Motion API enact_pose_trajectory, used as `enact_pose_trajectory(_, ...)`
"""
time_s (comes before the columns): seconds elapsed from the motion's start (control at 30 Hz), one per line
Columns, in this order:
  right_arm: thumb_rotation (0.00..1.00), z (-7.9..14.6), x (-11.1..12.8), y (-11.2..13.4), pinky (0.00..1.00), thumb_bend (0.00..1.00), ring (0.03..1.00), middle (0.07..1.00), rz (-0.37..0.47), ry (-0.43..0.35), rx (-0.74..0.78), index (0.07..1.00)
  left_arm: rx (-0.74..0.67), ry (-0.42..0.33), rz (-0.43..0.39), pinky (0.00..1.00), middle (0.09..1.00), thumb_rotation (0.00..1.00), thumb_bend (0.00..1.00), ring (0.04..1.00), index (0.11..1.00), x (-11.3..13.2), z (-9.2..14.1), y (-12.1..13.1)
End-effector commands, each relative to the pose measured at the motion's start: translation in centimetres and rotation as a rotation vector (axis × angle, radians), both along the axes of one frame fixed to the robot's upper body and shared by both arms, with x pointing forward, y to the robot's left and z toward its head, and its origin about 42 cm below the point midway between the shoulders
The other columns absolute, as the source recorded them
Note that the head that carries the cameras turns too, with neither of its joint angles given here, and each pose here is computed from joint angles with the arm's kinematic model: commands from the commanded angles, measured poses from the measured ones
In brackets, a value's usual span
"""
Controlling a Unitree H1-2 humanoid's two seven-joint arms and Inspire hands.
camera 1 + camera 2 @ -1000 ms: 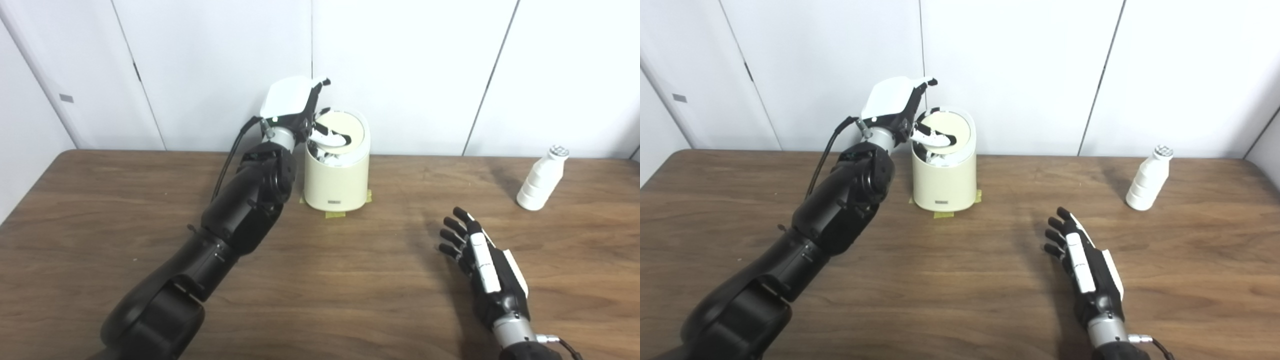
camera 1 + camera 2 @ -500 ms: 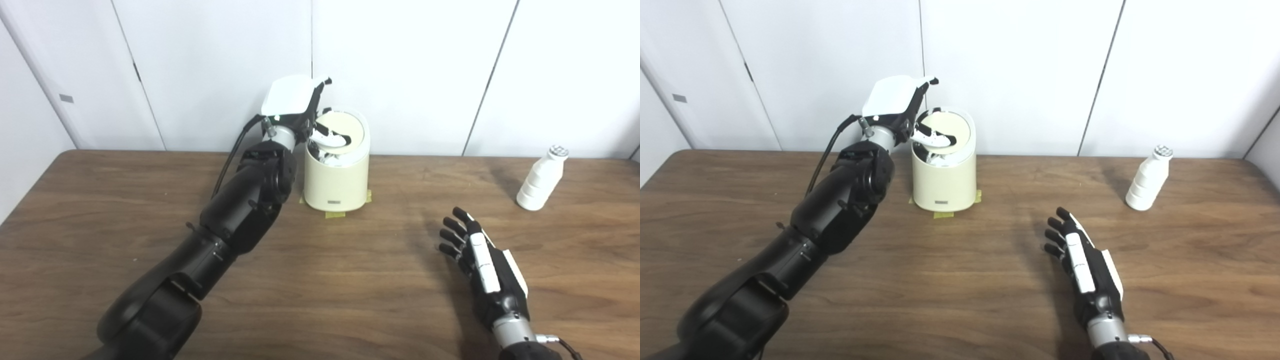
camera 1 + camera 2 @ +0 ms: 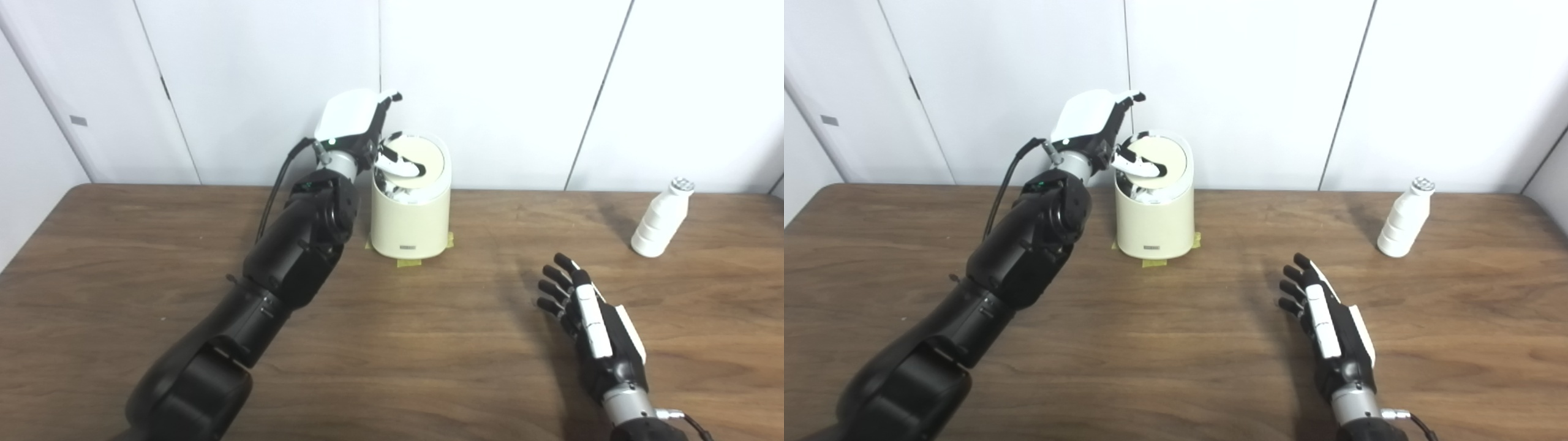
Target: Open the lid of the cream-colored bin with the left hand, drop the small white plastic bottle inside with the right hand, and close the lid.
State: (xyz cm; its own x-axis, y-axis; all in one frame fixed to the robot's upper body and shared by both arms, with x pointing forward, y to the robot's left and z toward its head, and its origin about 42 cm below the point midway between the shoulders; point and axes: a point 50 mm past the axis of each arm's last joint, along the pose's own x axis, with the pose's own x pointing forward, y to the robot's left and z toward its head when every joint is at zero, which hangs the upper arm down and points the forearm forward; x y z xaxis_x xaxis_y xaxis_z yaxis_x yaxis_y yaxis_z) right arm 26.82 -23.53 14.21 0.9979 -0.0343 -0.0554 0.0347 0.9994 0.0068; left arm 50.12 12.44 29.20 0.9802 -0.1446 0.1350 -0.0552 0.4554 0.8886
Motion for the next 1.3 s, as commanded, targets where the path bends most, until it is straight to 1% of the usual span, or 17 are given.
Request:
enact_pose_trajectory(0.0, 0.91, 1.9, 0.9, 0.3, 0.81, 0.57, 0.857, 0.877, 0.018, -0.094, -0.003, 0.901, -0.077, -0.112, 0.013, 0.75, 0.832, 0.00, 0.93, 0.813, 0.878, 0.1, 3.3, 0.3)
enact_pose_trajectory(0.07, 0.92, 1.9, 0.8, 0.2, 0.80, 0.57, 0.857, 0.877, 0.021, -0.095, -0.004, 0.902, -0.110, -0.127, 0.014, 0.70, 0.813, 0.00, 0.95, 0.785, 0.868, 0.1, 3.5, 0.4)
enact_pose_trajectory(0.17, 0.92, 1.9, 0.8, 0.2, 0.81, 0.57, 0.864, 0.882, 0.022, -0.095, -0.004, 0.904, -0.093, -0.140, 0.009, 0.69, 0.819, 0.00, 0.92, 0.790, 0.880, 0.0, 3.7, 0.6)
enact_pose_trajectory(0.3, 0.92, 1.8, 0.7, 0.2, 0.82, 0.57, 0.863, 0.879, 0.023, -0.090, -0.003, 0.905, -0.038, -0.138, 0.006, 0.72, 0.836, 0.00, 0.93, 0.812, 0.886, 0.0, 3.9, 0.6)
enact_pose_trajectory(0.47, 0.92, 1.9, 0.5, 0.2, 0.83, 0.57, 0.863, 0.880, 0.018, -0.083, -0.004, 0.903, -0.007, -0.142, 0.002, 0.75, 0.849, 0.00, 0.94, 0.824, 0.882, 0.0, 4.0, 0.6)
enact_pose_trajectory(0.6, 0.92, 1.8, 0.5, 0.2, 0.82, 0.57, 0.858, 0.875, 0.018, -0.084, -0.010, 0.901, 0.004, -0.142, 0.000, 0.78, 0.855, 0.00, 0.94, 0.832, 0.882, -0.1, 3.9, 0.6)
enact_pose_trajectory(0.8, 0.92, 1.8, 0.5, 0.2, 0.83, 0.56, 0.861, 0.876, 0.025, -0.084, -0.011, 0.904, 0.024, -0.127, -0.006, 0.78, 0.851, 0.00, 0.93, 0.825, 0.897, 0.0, 3.7, 0.3)
enact_pose_trajectory(0.9, 0.93, 1.8, 0.5, 0.3, 0.83, 0.56, 0.858, 0.874, 0.019, -0.082, -0.011, 0.902, 0.032, -0.131, -0.011, 0.78, 0.852, 0.00, 0.92, 0.830, 0.891, -0.1, 3.7, 0.0)
enact_pose_trajectory(1.03, 0.91, 1.8, 0.6, 0.4, 0.81, 0.57, 0.857, 0.873, 0.019, -0.084, -0.010, 0.900, 0.044, -0.143, -0.021, 0.76, 0.863, 0.00, 0.93, 0.835, 0.883, -0.1, 3.8, -0.3)
enact_pose_trajectory(1.13, 0.91, 1.8, 0.6, 0.4, 0.81, 0.57, 0.857, 0.874, 0.023, -0.085, -0.011, 0.902, 0.080, -0.152, -0.033, 0.77, 0.876, 0.00, 0.93, 0.855, 0.887, 0.0, 4.2, -0.5)
enact_pose_trajectory(1.27, 0.93, 1.9, 0.7, 0.7, 0.83, 0.57, 0.865, 0.880, 0.035, -0.083, -0.010, 0.908, 0.169, -0.155, -0.049, 0.79, 0.869, 0.00, 0.93, 0.860, 0.890, 0.4, 5.0, -1.1)
